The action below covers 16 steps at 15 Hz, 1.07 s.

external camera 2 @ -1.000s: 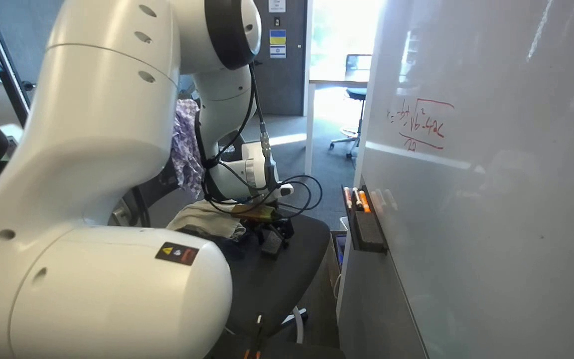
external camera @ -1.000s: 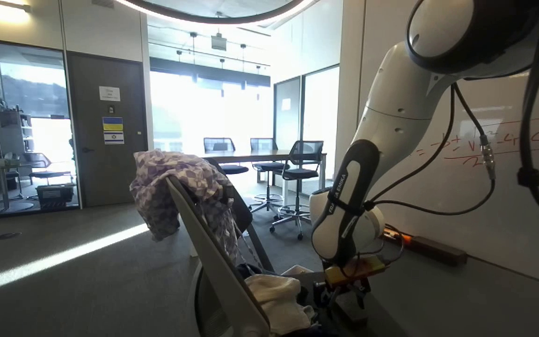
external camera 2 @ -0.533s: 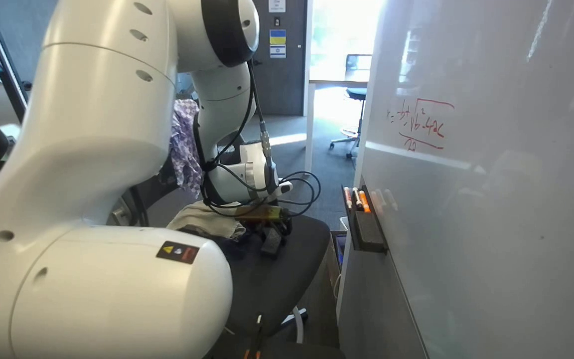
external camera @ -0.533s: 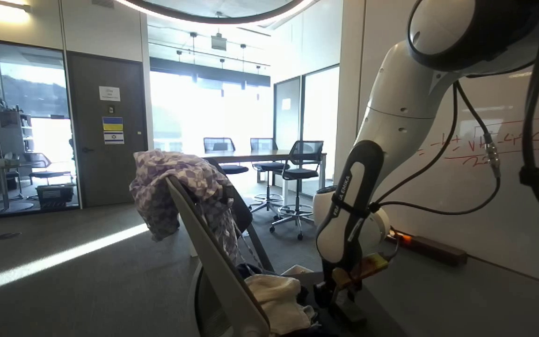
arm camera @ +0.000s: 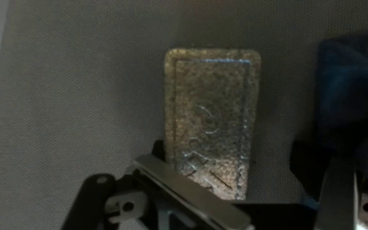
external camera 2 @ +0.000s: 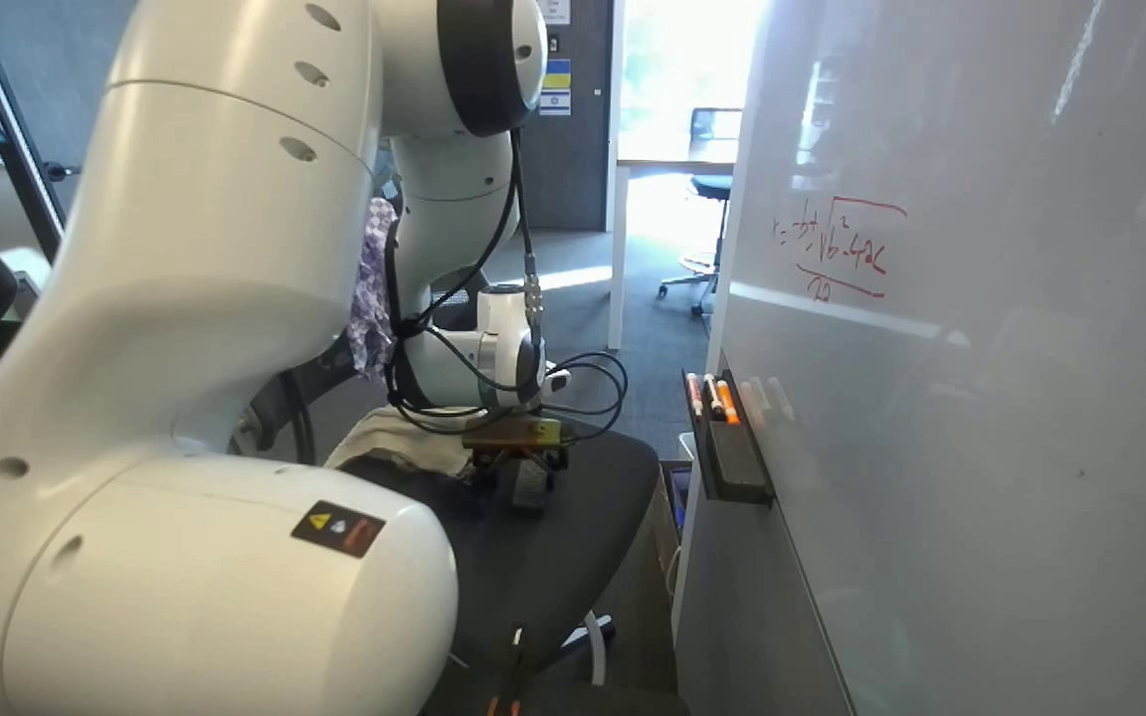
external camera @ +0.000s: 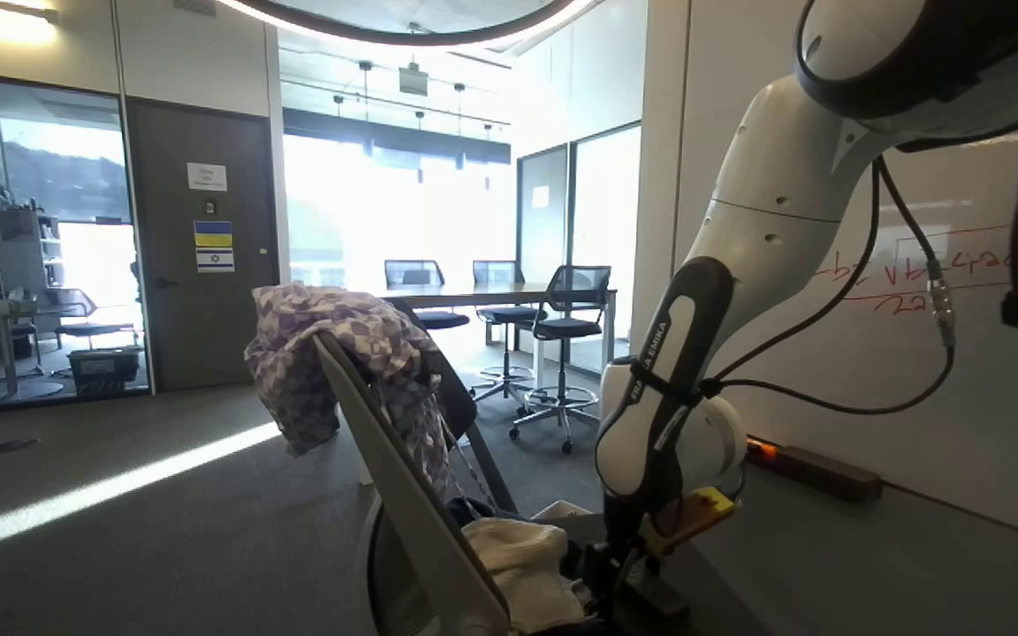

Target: Use the duster to erase the markings on the board

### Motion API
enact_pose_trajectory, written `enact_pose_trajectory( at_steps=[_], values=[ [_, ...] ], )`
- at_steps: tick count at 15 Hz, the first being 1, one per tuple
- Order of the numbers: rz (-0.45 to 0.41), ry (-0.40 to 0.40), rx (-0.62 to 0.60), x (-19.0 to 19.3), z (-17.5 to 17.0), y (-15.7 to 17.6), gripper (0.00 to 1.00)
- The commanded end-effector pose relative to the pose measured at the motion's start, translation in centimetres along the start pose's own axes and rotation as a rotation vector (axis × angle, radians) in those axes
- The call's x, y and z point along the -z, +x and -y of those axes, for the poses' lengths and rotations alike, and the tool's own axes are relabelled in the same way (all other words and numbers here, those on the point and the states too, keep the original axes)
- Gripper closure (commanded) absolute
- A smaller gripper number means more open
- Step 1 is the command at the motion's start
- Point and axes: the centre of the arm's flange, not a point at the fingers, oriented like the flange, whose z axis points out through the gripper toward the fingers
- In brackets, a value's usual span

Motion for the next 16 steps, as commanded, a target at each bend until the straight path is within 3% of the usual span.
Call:
enact_pose_trajectory(
  at_steps=[1, 16],
  values=[
    [-0.005, 0.003, 0.028, 0.7, -1.3, -0.2, 0.0],
    [0.005, 0.053, 0.104, 2.1, -3.5, -0.9, 0.0]
  ],
)
